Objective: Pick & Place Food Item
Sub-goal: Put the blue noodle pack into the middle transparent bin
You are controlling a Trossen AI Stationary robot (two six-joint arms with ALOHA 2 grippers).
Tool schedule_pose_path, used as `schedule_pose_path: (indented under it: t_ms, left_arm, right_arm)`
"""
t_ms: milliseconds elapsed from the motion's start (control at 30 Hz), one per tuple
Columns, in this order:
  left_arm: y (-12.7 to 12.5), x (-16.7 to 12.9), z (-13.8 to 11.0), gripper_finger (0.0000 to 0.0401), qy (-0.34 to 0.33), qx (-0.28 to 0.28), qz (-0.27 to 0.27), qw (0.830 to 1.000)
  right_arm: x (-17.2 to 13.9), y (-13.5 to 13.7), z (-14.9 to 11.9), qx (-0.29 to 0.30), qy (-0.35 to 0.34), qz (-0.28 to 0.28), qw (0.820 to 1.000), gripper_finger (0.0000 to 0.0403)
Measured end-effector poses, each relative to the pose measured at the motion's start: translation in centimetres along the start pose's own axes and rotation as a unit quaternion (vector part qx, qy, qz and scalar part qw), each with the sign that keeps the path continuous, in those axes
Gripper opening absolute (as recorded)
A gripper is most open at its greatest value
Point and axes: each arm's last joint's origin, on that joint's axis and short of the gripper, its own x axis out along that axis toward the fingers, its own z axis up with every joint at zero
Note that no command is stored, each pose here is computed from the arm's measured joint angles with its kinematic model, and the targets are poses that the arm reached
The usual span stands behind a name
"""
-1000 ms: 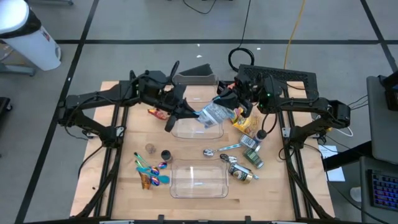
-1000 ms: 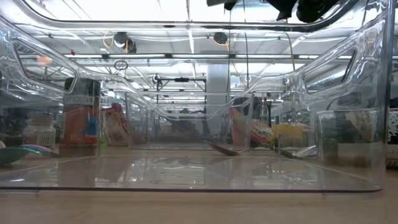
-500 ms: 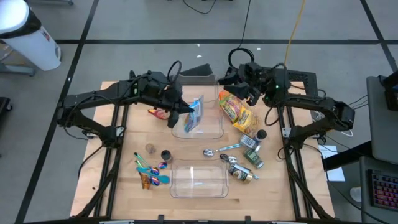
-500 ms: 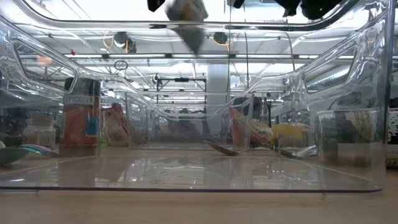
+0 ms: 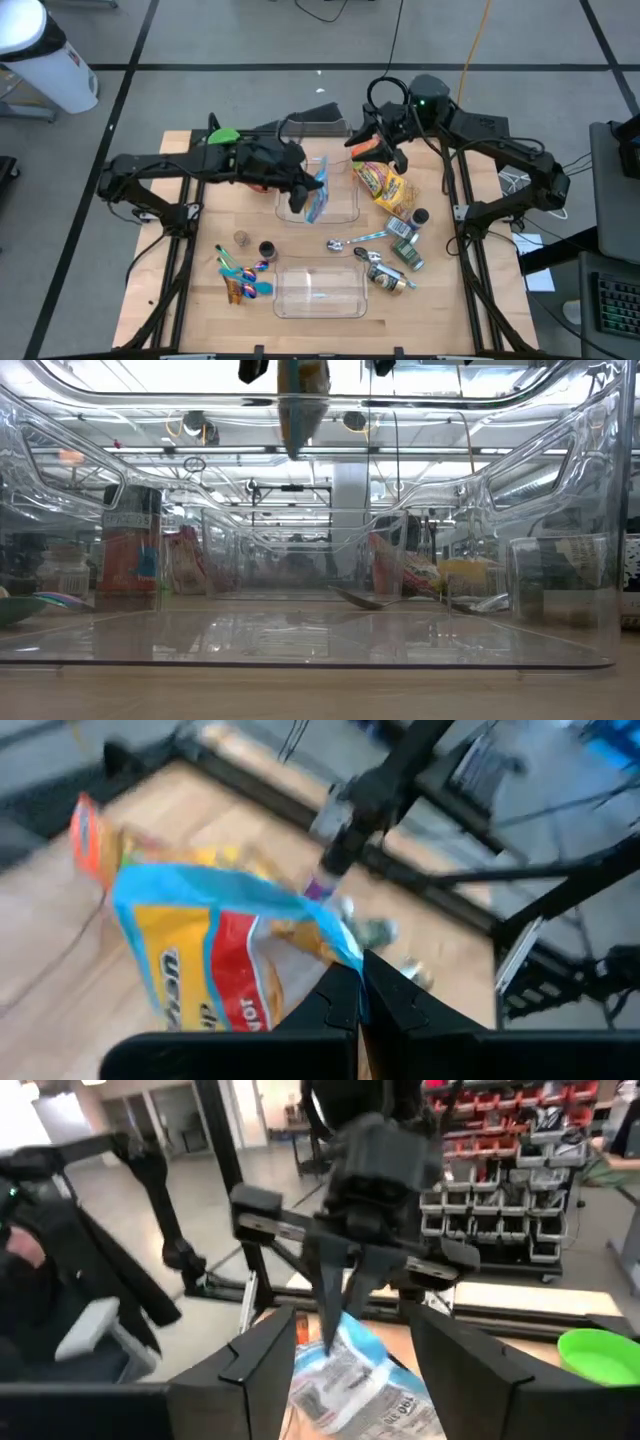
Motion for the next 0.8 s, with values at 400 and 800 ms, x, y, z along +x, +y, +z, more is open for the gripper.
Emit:
schedule_pose_path:
  t_ms: [400, 800]
  left_arm:
    - [0.4, 4.7, -2.1, 0.0001, -0.007, -0.010, 0.155, 0.988]
    - [1.1, 5.3, -2.1, 0.0000, 0.013, 0.209, 0.259, 0.943]
  right_arm:
    - [-0.2, -0.8, -1.1, 0.176, 0.029, -0.141, 0.974, 0.0187]
    - [-1.0, -1.9, -2.0, 0.408, -0.006, -0.256, 0.877, 0.0186]
